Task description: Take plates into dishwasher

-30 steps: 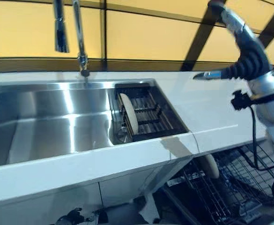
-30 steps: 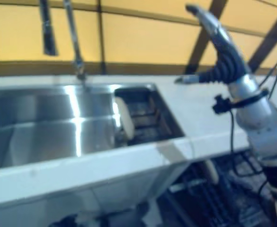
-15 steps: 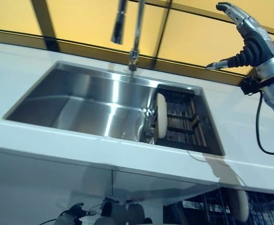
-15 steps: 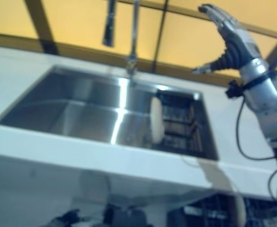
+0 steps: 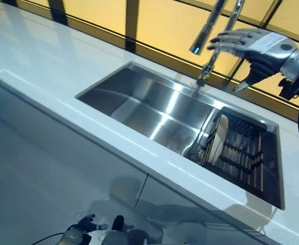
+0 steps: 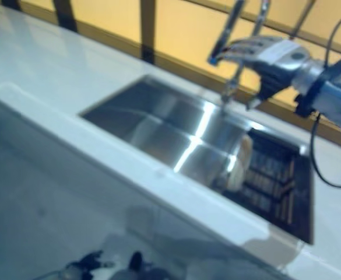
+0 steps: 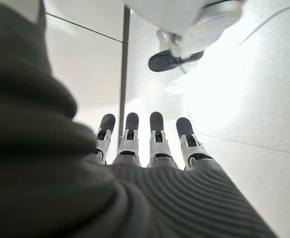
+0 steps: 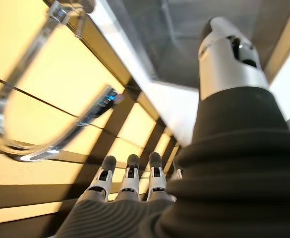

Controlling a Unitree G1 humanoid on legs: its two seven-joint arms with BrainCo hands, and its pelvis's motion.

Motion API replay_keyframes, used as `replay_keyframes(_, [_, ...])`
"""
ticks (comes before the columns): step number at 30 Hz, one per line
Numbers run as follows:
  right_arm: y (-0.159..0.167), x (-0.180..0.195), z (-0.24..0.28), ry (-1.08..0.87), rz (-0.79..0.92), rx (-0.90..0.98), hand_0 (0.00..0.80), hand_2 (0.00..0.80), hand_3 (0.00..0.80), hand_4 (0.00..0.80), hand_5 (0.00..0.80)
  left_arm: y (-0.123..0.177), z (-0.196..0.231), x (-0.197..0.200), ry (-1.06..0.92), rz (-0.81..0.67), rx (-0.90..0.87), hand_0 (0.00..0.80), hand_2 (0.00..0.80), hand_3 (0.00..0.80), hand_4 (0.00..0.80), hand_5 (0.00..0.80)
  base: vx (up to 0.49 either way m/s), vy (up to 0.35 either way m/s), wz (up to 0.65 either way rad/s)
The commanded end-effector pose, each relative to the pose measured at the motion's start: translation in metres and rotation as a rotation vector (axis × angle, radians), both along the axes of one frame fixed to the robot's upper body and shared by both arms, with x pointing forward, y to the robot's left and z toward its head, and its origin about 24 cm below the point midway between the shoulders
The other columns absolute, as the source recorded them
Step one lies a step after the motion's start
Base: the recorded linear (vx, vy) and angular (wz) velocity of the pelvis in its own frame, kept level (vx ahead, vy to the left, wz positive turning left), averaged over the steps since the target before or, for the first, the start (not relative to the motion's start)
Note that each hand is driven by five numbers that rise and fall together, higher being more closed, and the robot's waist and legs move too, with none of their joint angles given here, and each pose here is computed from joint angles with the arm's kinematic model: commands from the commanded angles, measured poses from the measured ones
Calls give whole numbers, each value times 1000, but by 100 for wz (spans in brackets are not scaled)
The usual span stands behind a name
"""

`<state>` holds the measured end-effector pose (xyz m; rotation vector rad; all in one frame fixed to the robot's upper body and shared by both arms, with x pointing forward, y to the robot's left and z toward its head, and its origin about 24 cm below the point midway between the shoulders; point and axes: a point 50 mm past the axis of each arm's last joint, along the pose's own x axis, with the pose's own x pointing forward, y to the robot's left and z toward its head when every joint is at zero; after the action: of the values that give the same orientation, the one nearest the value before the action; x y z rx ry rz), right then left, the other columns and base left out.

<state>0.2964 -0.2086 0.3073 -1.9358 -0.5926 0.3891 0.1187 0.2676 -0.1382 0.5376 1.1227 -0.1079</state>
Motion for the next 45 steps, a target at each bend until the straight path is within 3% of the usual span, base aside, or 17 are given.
replay_keyframes(1, [-3, 14, 2, -36, -55, -135, 0, 0, 0, 0, 0, 2, 3, 3, -7, -28, 12, 0, 0, 0, 0, 0, -2, 33, 5])
replay_keyframes(28, [-46, 21, -32, 144, -204, -388, 0, 0, 0, 0, 0, 11, 6, -3, -4, -8, 11, 0, 0, 0, 0, 0, 4, 14, 1])
replay_keyframes(45, [-52, 24, -54, 232, -232, -349, 0, 0, 0, 0, 0, 14, 8, -3, 0, -54, 18, 0, 0, 0, 0, 0, 5, -8, 0])
